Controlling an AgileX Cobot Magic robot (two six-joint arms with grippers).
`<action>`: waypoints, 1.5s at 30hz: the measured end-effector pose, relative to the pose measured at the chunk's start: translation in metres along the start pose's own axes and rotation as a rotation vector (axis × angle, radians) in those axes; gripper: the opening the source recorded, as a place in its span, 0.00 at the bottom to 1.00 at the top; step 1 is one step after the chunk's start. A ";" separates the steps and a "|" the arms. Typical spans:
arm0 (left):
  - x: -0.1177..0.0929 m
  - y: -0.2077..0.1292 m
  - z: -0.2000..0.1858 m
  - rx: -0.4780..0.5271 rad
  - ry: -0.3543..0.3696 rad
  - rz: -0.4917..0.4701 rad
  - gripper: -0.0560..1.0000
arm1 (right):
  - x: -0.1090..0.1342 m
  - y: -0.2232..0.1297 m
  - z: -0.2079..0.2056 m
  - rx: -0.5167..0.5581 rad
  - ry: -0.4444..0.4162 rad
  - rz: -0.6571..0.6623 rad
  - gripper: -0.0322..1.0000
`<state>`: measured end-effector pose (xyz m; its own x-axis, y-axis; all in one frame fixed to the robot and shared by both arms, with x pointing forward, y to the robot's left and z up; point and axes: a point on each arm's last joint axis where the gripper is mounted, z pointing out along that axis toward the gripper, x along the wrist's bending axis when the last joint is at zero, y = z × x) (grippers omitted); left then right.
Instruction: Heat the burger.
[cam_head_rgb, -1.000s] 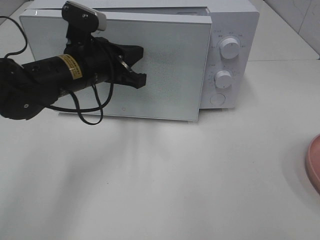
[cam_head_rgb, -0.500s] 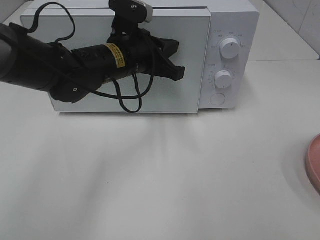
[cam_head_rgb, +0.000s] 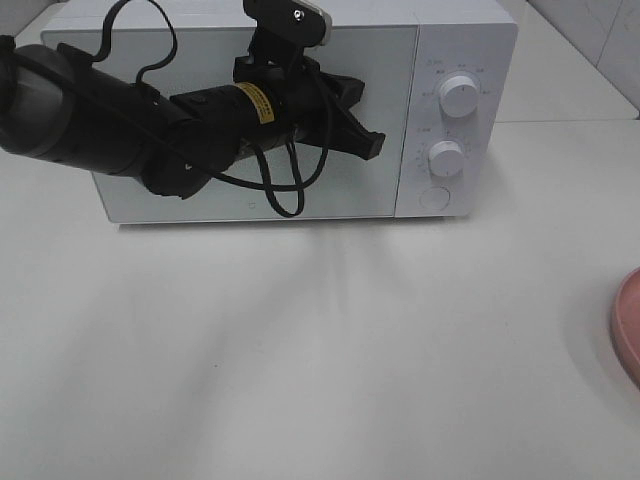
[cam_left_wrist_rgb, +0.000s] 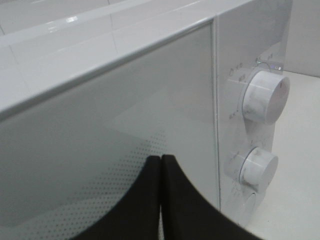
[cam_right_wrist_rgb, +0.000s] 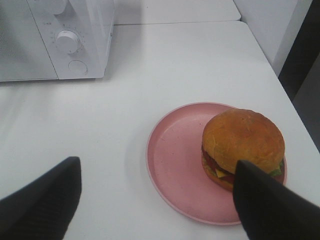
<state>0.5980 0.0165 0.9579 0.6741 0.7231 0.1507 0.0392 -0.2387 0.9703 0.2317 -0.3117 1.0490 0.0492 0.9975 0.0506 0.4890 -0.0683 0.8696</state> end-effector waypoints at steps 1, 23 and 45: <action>-0.002 0.000 0.000 0.007 0.000 0.018 0.05 | 0.000 0.000 0.000 0.000 0.000 0.000 0.77; -0.062 0.016 -0.058 0.387 -0.119 -0.117 0.94 | 0.000 0.000 0.000 0.000 0.000 0.000 0.77; -0.037 0.034 -0.162 1.145 -0.216 -0.084 0.99 | 0.000 0.000 0.000 0.000 0.000 0.000 0.77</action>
<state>0.4546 0.0866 1.0160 0.7450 0.6653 -0.0483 0.6575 -0.7202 0.2213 0.2317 -0.3117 1.0490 0.0492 0.9975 0.0506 0.4890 -0.0683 0.8696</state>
